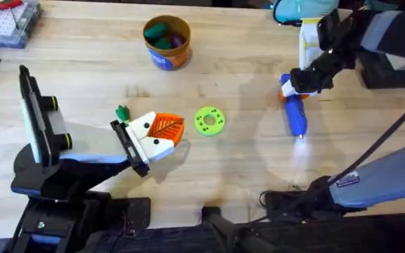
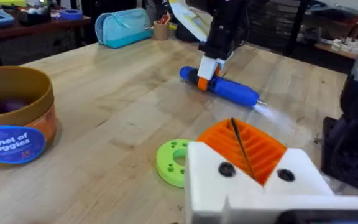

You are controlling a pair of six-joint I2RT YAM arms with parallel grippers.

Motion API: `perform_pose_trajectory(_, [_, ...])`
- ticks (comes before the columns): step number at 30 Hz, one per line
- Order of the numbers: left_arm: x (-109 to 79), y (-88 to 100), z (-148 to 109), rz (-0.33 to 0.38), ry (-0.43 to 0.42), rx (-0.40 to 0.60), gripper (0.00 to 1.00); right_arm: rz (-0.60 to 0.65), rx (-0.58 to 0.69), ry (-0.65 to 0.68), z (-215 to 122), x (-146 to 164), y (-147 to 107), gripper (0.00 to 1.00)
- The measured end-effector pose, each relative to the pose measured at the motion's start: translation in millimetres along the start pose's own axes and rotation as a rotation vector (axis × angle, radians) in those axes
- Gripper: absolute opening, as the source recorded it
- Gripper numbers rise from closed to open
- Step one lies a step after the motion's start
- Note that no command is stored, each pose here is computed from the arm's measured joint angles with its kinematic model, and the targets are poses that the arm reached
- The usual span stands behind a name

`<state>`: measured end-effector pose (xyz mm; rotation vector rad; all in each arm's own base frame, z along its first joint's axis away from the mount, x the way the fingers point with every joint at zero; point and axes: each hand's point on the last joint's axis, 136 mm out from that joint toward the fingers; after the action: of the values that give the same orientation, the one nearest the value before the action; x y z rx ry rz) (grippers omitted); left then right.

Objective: Pick up the gripper from the table and insert it into the empty holder that is missing its gripper. Then pick up a screw, insert it into the mounting hole, and use the screwdriver to tighten it. Finally, clean up the table by picking up the vegetable and placing it into the bucket.

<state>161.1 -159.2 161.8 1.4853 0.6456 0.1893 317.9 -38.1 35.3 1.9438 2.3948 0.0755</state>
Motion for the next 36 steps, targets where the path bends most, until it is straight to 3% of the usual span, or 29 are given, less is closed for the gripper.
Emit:
perform_pose_trajectory(2, [0.0, 0.0, 0, 0.0, 0.0, 0.0, 0.004, 0.003, -0.001, 0.003, 0, 0, 0, 0.023])
perform_pose_trajectory(16, [0.0, 0.0, 0, 0.0, 0.0, 0.0, 0.004, 0.003, 0.022, 0.021, -4, 4, -4, 0.026])
perform_pose_trajectory(20, [0.0, 0.0, 0, 0.0, 0.0, 0.0, 0.004, 0.002, -0.035, 0.026, -23, 3, 10, 0.026])
perform_pose_trajectory(28, [0.0, 0.0, 0, 0.0, 0.0, 0.0, 0.004, -0.024, -0.399, -0.021, -136, -5, 80, 0.026])
perform_pose_trajectory(36, [0.0, 0.0, 0, 0.0, 0.0, 0.0, 0.004, -0.086, -0.699, -0.011, -247, 4, 123, 0.026])
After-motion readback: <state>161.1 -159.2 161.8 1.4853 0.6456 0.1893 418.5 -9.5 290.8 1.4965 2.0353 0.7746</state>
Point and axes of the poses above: each hand's point on the last joint's axis, 136 mm out from that joint toward the fingers, its own z axis out along the fingers, its own x axis along the line the jaws close on, y = z × x, and after that the axes turned 9 degrees about -z, right-handed
